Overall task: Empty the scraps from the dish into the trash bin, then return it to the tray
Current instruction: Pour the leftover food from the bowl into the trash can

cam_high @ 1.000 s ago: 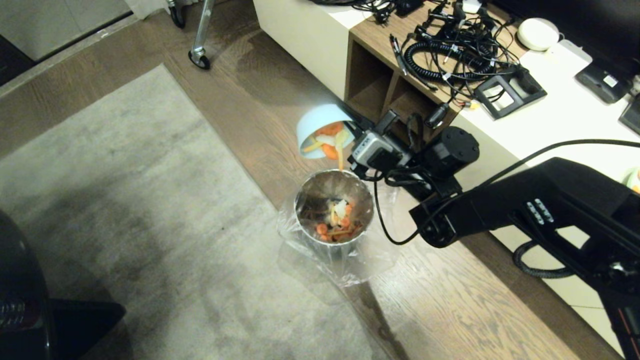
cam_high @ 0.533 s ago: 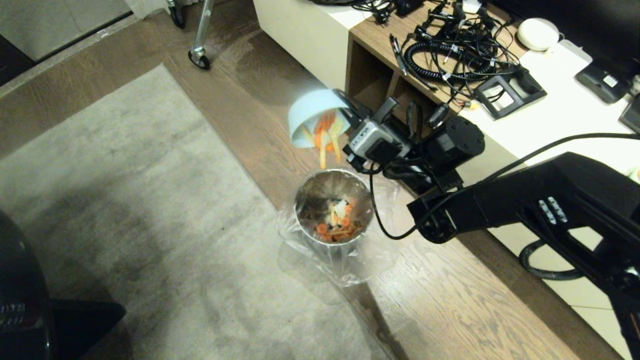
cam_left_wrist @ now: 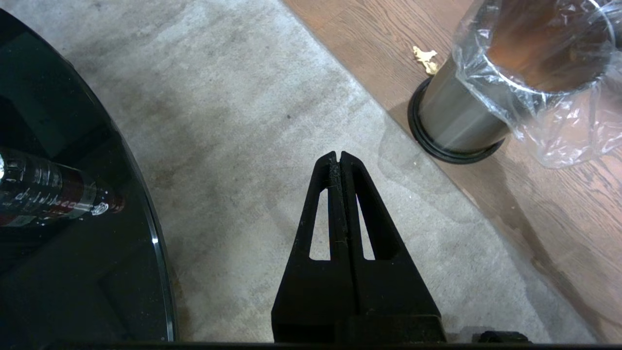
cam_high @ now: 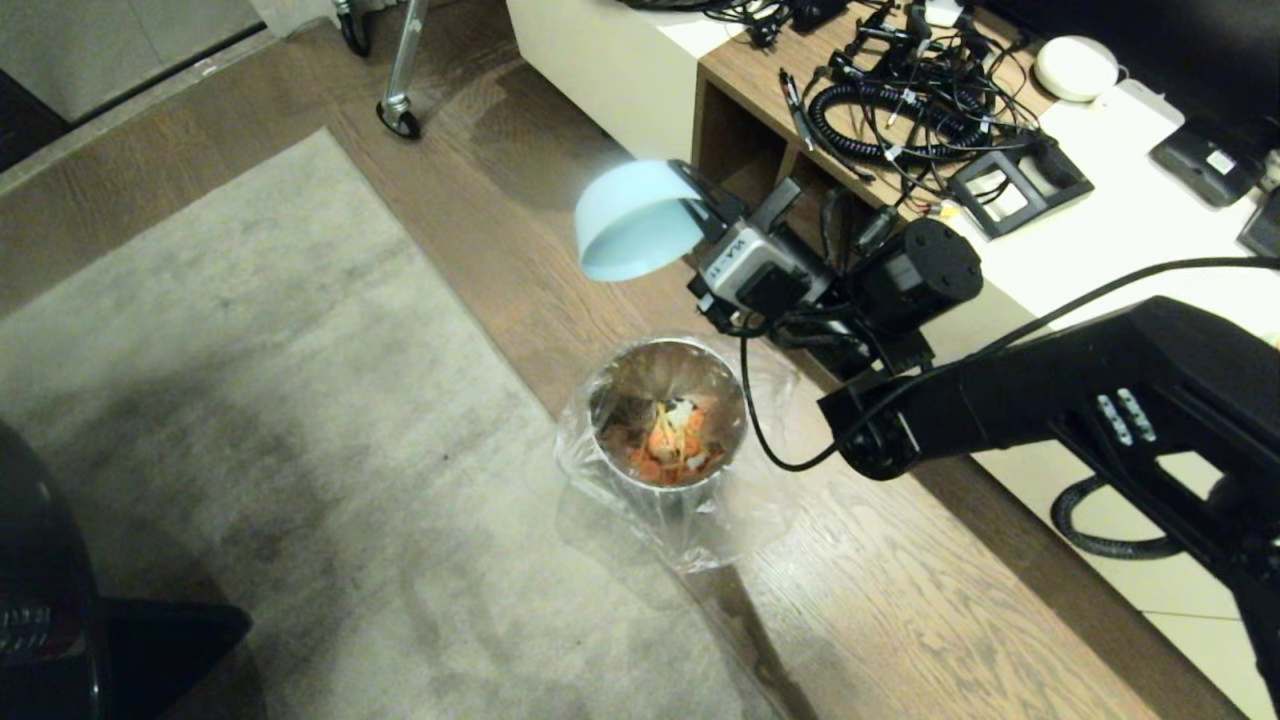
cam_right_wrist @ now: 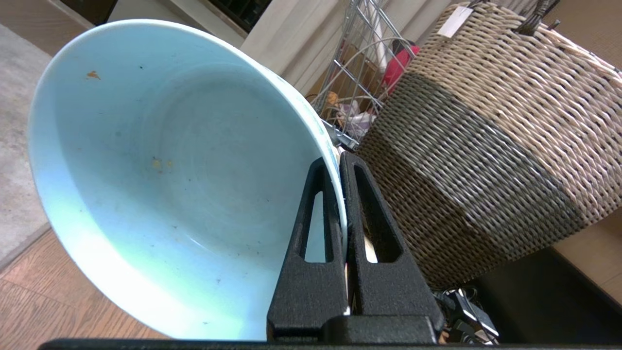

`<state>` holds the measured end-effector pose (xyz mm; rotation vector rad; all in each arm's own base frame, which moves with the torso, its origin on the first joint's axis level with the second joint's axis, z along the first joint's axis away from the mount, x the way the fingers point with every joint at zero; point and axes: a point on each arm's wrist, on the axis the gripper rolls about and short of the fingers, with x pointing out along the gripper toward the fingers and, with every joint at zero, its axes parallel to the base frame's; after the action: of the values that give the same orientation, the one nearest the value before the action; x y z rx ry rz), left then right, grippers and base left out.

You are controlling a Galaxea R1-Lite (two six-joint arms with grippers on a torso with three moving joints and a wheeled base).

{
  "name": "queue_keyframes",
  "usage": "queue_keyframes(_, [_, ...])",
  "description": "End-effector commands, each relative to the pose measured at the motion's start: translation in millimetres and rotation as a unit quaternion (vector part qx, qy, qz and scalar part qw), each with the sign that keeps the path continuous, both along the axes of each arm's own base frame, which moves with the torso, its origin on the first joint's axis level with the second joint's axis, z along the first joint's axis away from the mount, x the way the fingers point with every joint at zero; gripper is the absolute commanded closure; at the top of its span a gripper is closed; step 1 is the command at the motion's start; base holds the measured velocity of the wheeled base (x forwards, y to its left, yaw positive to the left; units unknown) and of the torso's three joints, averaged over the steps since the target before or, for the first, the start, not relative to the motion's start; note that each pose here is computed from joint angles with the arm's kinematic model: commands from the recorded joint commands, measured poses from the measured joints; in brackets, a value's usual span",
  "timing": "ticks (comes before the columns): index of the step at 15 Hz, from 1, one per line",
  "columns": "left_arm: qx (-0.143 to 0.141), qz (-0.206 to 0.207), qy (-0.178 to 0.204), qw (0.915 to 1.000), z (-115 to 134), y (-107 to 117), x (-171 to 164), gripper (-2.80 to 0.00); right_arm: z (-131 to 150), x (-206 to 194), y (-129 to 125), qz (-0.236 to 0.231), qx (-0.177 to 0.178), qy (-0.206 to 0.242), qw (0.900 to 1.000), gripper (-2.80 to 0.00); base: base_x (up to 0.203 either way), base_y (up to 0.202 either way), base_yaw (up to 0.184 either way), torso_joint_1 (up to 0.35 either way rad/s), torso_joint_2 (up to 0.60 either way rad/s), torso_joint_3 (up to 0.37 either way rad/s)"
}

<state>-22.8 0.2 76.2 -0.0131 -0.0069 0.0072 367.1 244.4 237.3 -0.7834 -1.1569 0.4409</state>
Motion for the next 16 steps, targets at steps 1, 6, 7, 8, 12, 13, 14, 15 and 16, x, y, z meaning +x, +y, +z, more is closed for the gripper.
queue_keyframes(1, [0.0, 0.0, 0.0, 1.0, 0, 0, 0, 0.0, 5, -3, -2, -0.002, 0.012, -0.024, 1.0, 0.0, 0.0, 0.0, 0.0, 0.0, 0.0, 0.0])
queue_keyframes(6, [0.0, 0.0, 0.0, 1.0, 0, 0, 0, 0.0, 4, -4, -3, 0.0, 0.014, -0.018, 1.0, 0.0, 0.0, 0.0, 0.0, 0.0, 0.0, 0.0])
queue_keyframes(7, [0.0, 0.0, 0.0, 1.0, 0, 0, 0, 0.0, 6, -5, -4, 0.005, 0.018, -0.013, 1.0, 0.0, 0.0, 0.0, 0.0, 0.0, 0.0, 0.0])
queue_keyframes(8, [0.0, 0.0, 0.0, 1.0, 0, 0, 0, 0.0, 7, -7, -5, 0.007, 0.021, -0.004, 1.0, 0.0, 0.0, 0.0, 0.0, 0.0, 0.0, 0.0])
queue_keyframes(12, [0.0, 0.0, 0.0, 1.0, 0, 0, 0, 0.0, -3, -21, -16, -0.016, 0.032, 0.071, 0.997, 0.0, 0.0, 0.0, 0.0, 0.0, 0.0, 0.0])
queue_keyframes(13, [0.0, 0.0, 0.0, 1.0, 0, 0, 0, 0.0, -8, -27, -21, -0.024, 0.033, 0.1, 0.994, 0.0, 0.0, 0.0, 0.0, 0.0, 0.0, 0.0])
queue_keyframes(14, [0.0, 0.0, 0.0, 1.0, 0, 0, 0, 0.0, -11, -32, -26, -0.034, 0.035, 0.128, 0.991, 0.0, 0.0, 0.0, 0.0, 0.0, 0.0, 0.0])
queue_keyframes(15, [0.0, 0.0, 0.0, 1.0, 0, 0, 0, 0.0, -15, -38, -30, -0.048, 0.037, 0.157, 0.986, 0.0, 0.0, 0.0, 0.0, 0.0, 0.0, 0.0])
queue_keyframes(16, [0.0, 0.0, 0.0, 1.0, 0, 0, 0, 0.0, -21, -44, -36, -0.064, 0.039, 0.198, 0.977, 0.0, 0.0, 0.0, 0.0, 0.0, 0.0, 0.0])
